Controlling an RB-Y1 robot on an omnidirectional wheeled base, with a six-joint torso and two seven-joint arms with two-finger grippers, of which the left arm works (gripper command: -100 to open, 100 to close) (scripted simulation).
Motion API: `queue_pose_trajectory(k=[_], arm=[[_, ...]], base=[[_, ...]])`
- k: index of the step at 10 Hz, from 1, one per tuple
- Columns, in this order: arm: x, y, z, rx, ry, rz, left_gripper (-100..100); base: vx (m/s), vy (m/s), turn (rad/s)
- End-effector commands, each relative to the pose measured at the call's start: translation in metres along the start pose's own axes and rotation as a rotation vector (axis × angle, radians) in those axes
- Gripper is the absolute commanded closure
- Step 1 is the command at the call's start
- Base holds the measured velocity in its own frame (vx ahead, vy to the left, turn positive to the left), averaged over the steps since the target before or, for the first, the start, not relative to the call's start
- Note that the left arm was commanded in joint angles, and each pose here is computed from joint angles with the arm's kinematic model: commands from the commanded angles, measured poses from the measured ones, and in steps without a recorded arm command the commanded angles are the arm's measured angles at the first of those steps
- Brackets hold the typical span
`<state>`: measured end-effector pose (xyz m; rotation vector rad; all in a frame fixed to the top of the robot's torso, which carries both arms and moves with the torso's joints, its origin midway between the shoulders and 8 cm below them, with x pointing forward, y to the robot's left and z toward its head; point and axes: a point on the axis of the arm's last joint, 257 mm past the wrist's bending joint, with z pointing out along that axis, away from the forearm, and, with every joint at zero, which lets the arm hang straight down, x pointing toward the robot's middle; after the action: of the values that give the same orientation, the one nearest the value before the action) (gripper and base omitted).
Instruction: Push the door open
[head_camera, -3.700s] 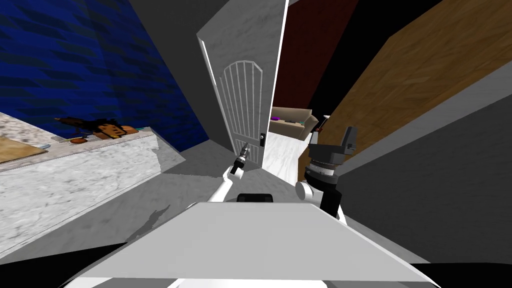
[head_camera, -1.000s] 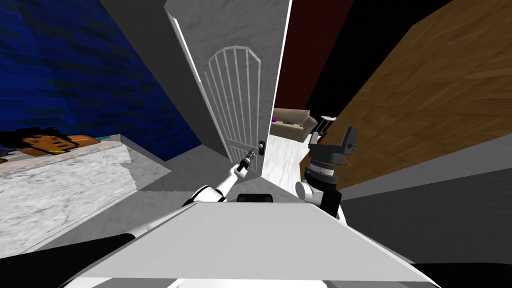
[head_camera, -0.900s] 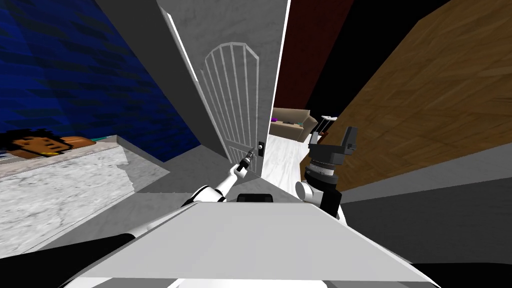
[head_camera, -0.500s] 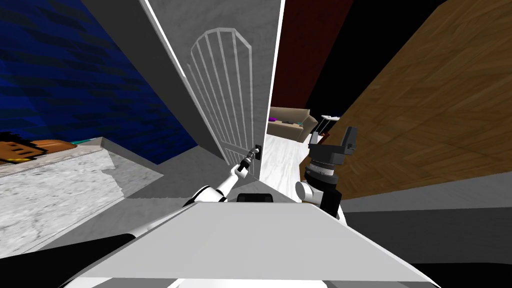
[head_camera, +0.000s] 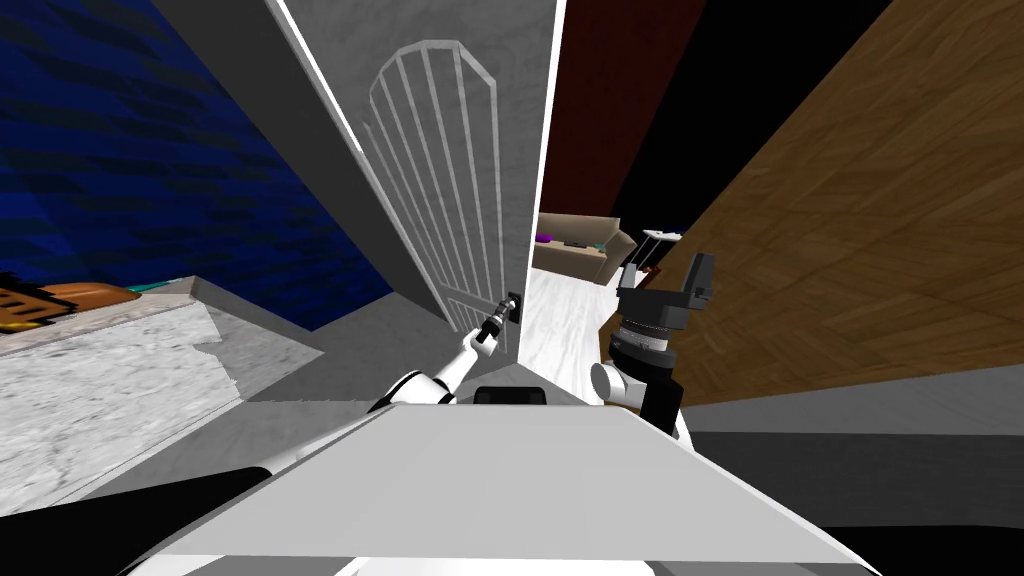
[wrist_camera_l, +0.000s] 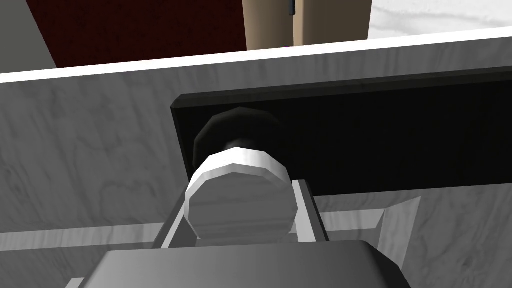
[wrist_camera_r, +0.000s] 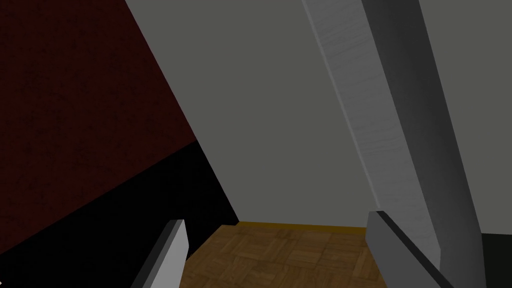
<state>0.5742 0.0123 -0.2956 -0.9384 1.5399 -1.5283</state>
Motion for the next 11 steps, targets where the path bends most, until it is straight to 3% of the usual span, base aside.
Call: queue_pose_trajectory(k=[1,3,4,8,11], arm=[[0.001,0.002,-0.0009,-0.004,0.0,-0.002,100],[0.001,0.002,-0.0009,-0.004,0.0,-0.002,100],[-0.014,0.005,-0.0038,-0.011,-0.02,0.008,100],[-0.039,0.006,-0.0078,-0.015,-0.059,0.02,100],[-0.069,0.006,-0.0132,-0.017,-0.11,0.03,100]], base=[[-0.017,0.009,0.003],[-0.005,0.002,0.002],[0.069,-0.089,0.025],[0.144,-0.15,0.049],[0.172,-0.168,0.072]])
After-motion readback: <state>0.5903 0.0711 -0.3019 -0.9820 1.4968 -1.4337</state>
